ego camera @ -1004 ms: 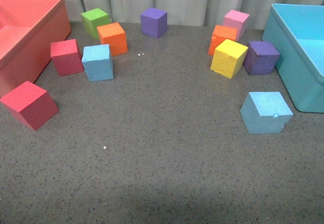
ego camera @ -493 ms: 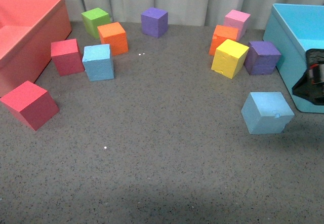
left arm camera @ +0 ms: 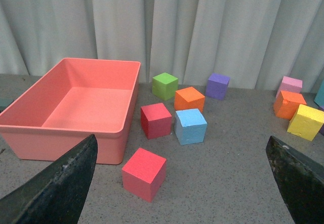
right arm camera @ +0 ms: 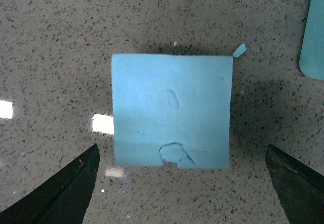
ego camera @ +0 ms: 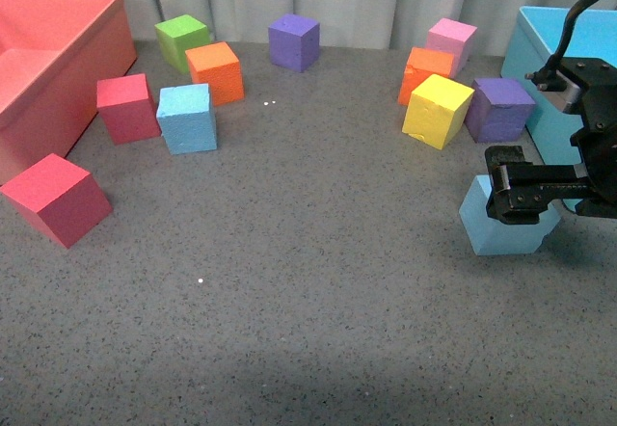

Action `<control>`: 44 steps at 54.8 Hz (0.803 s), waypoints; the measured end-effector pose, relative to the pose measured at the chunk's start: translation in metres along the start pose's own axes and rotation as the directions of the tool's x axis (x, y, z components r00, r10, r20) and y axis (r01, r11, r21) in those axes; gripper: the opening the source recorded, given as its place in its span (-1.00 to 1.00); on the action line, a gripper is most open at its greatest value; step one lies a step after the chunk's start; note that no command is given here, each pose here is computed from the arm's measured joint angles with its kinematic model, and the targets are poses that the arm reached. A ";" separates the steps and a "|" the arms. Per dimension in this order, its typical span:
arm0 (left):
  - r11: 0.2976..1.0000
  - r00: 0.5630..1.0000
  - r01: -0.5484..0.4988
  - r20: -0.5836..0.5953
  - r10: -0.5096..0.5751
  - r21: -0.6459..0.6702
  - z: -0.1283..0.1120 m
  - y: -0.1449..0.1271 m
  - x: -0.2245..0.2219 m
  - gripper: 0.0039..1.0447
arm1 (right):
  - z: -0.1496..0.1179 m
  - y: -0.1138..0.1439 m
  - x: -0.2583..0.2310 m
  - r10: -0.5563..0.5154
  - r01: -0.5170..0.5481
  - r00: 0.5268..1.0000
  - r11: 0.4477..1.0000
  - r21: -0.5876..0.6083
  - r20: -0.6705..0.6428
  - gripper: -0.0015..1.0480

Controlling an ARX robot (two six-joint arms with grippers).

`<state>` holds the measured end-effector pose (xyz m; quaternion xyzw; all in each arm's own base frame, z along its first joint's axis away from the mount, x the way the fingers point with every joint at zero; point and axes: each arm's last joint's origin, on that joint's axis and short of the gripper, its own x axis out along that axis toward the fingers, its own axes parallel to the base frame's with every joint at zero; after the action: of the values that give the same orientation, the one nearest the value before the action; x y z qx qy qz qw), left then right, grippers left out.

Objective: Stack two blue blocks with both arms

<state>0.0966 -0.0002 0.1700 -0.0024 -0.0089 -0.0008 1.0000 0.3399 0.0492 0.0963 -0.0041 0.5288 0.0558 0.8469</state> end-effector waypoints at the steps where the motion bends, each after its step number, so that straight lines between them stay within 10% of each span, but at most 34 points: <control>1: 1.000 1.000 0.000 0.000 0.000 0.000 0.000 0.000 0.000 0.88 | 0.002 0.000 0.003 0.000 0.000 1.000 1.000 -0.004 -0.003 0.82; 22: 1.000 1.000 0.000 0.000 0.000 0.000 0.000 0.000 0.000 0.88 | 0.013 -0.001 0.047 0.004 -0.008 0.994 0.999 -0.032 -0.109 0.81; 34: 1.000 1.000 0.000 0.000 0.000 0.000 0.000 0.000 0.000 0.88 | 0.011 0.002 0.055 0.003 -0.008 0.992 0.999 -0.038 -0.122 0.10; 44: 1.000 1.000 0.000 0.000 0.000 0.000 0.000 0.000 0.000 0.88 | 0.014 0.002 0.051 0.013 -0.016 0.996 0.999 -0.032 -0.093 -0.02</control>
<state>0.0966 -0.0002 0.1700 -0.0024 -0.0089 -0.0008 1.0000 0.3746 0.0569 0.0566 -0.0164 0.5667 0.0704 0.8207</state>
